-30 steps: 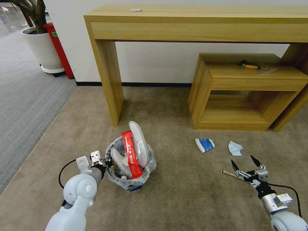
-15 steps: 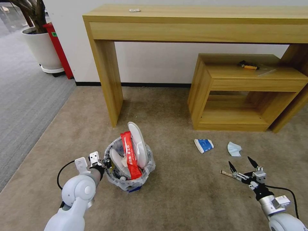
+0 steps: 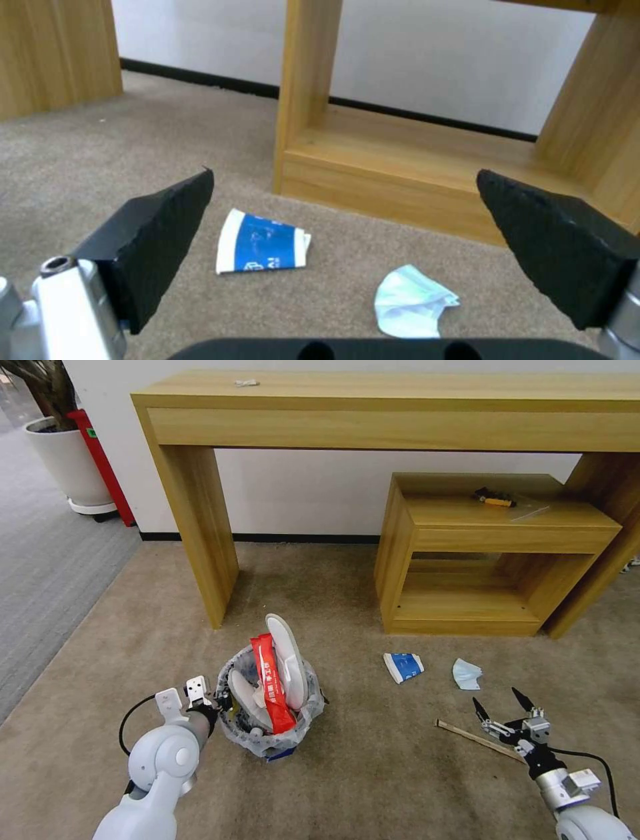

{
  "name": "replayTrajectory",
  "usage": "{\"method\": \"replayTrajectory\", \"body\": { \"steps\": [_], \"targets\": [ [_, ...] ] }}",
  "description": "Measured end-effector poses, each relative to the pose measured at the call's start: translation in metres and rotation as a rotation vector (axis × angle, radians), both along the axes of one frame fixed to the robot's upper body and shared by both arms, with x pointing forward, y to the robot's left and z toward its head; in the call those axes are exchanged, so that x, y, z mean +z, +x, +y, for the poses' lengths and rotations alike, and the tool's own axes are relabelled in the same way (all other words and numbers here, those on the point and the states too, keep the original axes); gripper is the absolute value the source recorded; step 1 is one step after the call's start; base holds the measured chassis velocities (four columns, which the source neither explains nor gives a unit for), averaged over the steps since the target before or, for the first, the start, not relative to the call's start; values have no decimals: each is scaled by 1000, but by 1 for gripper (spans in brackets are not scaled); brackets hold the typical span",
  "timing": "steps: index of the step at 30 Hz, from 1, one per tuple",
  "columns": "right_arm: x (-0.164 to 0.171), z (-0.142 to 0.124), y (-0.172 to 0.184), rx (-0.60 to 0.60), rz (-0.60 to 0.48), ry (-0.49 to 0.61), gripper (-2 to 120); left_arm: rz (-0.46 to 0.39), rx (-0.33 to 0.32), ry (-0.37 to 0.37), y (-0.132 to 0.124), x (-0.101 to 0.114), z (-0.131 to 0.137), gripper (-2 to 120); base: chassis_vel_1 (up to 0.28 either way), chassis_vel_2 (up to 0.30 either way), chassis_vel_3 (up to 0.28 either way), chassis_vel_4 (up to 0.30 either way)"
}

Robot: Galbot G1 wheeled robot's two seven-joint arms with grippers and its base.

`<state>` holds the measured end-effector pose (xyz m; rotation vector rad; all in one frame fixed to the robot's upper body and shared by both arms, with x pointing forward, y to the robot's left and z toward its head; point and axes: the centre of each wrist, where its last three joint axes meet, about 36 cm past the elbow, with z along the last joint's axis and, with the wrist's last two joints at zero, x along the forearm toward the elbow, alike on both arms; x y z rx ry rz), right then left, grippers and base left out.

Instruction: Pick up the trash bin and place the garbage on the floor into it.

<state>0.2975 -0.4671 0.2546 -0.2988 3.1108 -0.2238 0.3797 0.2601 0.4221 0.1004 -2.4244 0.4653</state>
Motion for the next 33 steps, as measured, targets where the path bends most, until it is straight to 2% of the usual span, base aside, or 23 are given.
{"method": "replayTrajectory", "body": {
  "steps": [12,20,28,31,32,33],
  "targets": [
    [-2,-6,-2,13,7,-25,100,-2,-1,-6,2,0,-2,0,-118,-64,126,60],
    [-13,-28,-20,74,70,-191,100,-3,0,-13,6,-2,-4,0,-19,-17,20,12],
    [-17,-54,-44,187,181,-278,100,-5,6,-25,10,-8,-10,0,0,0,0,0],
    [-13,-96,-59,325,309,-375,100,-15,21,-42,14,-14,-15,0,0,0,0,0],
    [-13,-96,-59,325,309,-375,100,-15,21,-42,14,-14,-15,0,0,0,0,0],
    [-14,-109,-61,361,354,-409,100,-20,28,-47,13,-16,-16,0,0,0,0,0]
  ]
}}
